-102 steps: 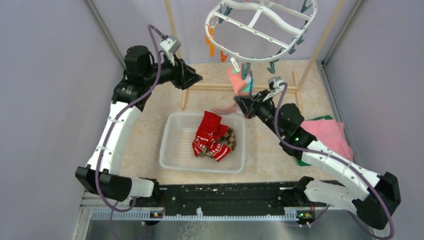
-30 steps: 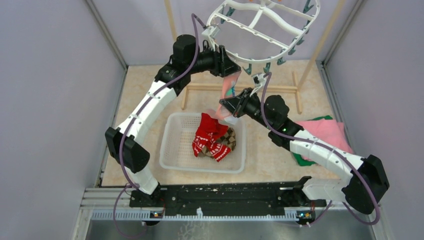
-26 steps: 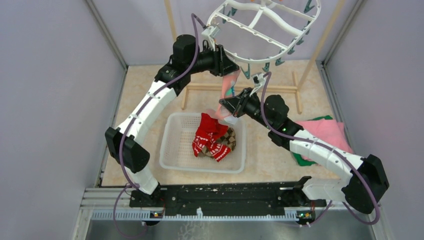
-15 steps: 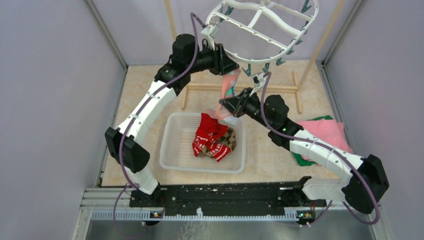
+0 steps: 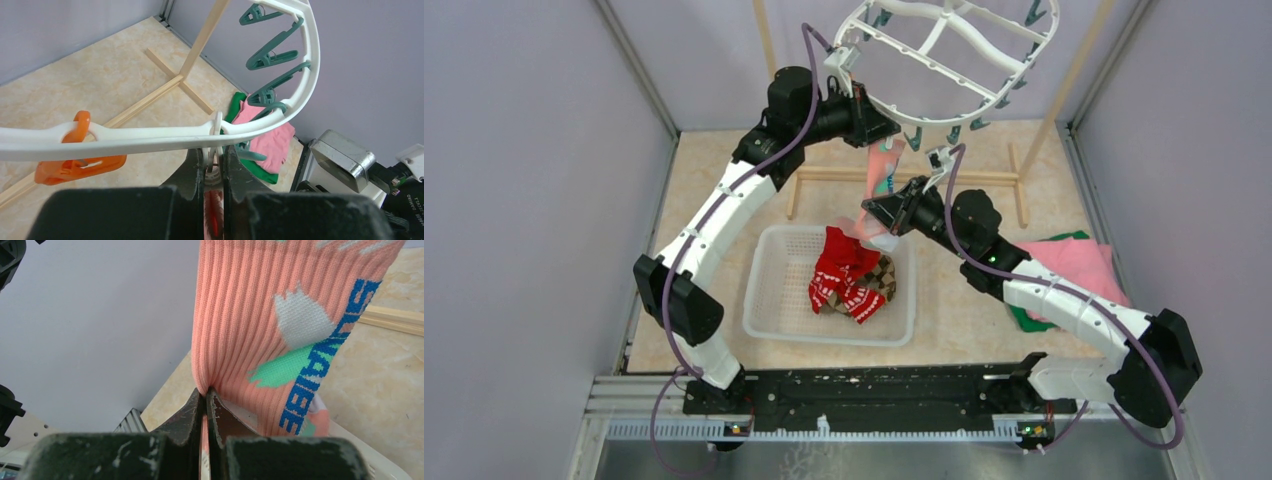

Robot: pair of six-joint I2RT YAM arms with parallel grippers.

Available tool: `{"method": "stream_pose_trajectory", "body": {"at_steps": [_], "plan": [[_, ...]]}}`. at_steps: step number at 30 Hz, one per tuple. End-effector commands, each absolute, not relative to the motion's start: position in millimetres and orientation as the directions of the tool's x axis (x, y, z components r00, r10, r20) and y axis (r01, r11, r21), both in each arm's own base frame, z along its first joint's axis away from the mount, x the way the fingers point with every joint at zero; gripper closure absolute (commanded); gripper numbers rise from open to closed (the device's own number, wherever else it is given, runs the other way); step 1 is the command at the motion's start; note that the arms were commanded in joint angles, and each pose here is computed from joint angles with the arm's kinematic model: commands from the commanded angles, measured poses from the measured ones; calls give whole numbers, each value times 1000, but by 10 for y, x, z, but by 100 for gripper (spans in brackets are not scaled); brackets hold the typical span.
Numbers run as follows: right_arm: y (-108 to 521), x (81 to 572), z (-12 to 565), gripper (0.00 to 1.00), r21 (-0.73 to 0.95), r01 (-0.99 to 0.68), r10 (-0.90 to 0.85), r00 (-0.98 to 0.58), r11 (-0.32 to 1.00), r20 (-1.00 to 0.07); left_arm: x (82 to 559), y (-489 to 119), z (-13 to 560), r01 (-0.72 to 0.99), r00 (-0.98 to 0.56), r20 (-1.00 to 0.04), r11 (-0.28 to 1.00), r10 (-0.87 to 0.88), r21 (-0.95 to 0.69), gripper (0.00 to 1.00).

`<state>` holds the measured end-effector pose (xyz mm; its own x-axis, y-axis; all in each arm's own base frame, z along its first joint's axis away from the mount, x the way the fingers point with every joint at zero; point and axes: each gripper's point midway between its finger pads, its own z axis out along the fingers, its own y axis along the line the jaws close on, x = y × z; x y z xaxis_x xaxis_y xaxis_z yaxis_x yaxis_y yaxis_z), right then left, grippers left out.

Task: Remove the socks clipped to the hanger

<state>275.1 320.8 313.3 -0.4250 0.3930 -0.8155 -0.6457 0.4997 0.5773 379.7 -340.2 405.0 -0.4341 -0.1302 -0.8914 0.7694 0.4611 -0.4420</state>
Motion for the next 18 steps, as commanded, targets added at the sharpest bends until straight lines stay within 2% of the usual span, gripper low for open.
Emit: {"method": "stream_pose_trajectory", "body": {"at_steps": [1, 5, 13, 18], "plan": [[3183, 2684, 3351, 100, 565, -676, 414, -395, 474, -820, 3766, -3371, 4399, 802, -356, -917, 446, -179, -398, 100], [3086, 2578, 3344, 100, 557, -674, 396, -398, 485, -827, 3769, -3354, 4418, 802, -348, -920, 451, -179, -391, 100], [2683, 2181, 2901, 100, 571, -613, 325, -474, 546, -819, 3771, -3294, 4389, 800, -328, -932, 478, -157, -362, 99], [2500, 2019, 2788, 100, 574, -581, 298, -504, 577, -810, 3720, -3221, 4293, 792, -334, -935, 502, -121, -347, 68]]}}
